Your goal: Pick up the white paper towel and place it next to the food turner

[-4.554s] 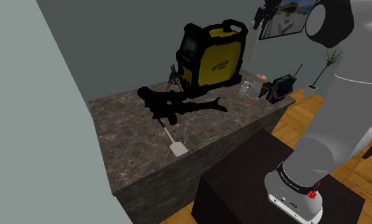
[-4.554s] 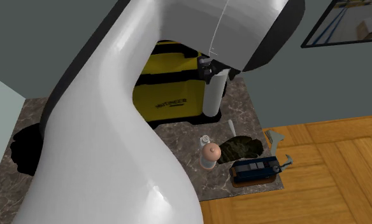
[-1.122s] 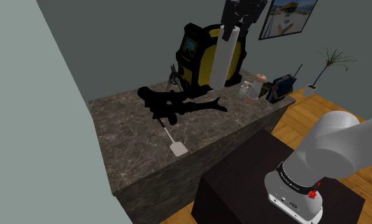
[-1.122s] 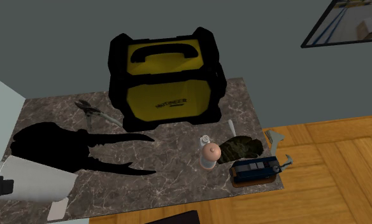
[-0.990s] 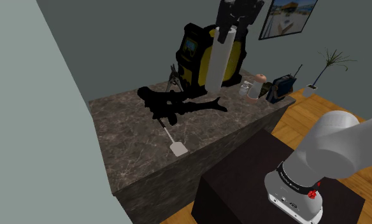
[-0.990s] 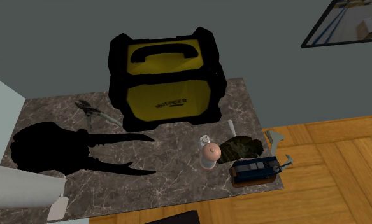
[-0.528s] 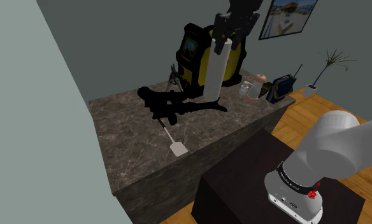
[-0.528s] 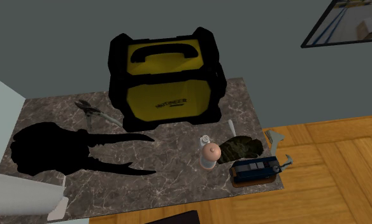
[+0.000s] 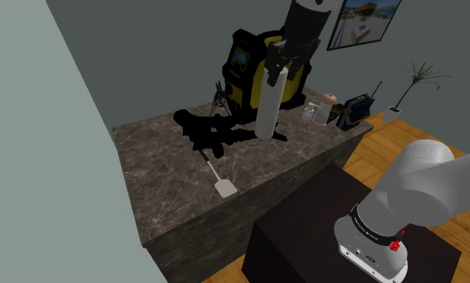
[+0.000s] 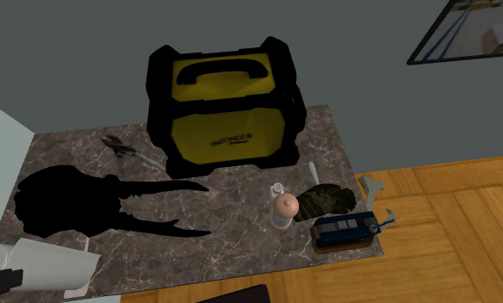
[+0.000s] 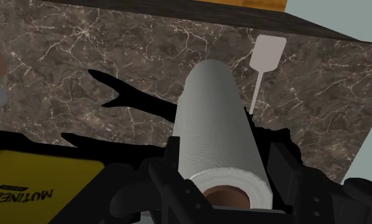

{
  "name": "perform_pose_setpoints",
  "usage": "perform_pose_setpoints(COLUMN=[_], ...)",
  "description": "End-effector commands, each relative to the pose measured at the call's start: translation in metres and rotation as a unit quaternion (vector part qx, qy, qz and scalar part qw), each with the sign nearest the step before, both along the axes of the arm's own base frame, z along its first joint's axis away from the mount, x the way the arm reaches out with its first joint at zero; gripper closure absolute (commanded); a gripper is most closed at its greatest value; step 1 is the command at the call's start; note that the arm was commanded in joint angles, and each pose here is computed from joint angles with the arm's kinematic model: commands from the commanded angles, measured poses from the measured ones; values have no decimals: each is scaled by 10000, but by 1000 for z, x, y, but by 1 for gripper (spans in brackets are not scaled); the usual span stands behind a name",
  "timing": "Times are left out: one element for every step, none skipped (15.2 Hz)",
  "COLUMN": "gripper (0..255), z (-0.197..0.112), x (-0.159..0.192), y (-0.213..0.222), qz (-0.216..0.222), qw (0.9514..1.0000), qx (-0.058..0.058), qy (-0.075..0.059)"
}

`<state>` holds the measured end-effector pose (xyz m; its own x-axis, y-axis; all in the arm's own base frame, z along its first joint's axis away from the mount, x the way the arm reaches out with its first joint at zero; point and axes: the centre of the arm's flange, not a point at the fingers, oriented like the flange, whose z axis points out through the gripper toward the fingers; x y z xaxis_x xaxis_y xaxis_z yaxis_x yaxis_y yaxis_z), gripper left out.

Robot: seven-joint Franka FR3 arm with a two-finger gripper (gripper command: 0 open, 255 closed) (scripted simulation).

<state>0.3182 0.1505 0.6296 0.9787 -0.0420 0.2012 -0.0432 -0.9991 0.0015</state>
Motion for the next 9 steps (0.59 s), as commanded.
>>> perform_pose_setpoints(gripper=[255, 255, 255, 255, 255, 255, 255, 255, 255], z=[-10, -15, -21, -26, -31, -36, -42, -47, -52], x=[-1, -1, -1, -1, -1, -1, -1, -1, -1], y=[0, 0, 0, 0, 0, 0, 0, 0, 0], qz=[-1, -1, -1, -1, -1, -1, -1, -1, -1], qw=[10000, 10000, 10000, 10000, 10000, 10000, 10000, 10000, 10000], qx=[0, 0, 0, 0, 0, 0, 0, 0, 0], qy=[-2, -2, -2, -2, -2, -2, -2, -2, -2])
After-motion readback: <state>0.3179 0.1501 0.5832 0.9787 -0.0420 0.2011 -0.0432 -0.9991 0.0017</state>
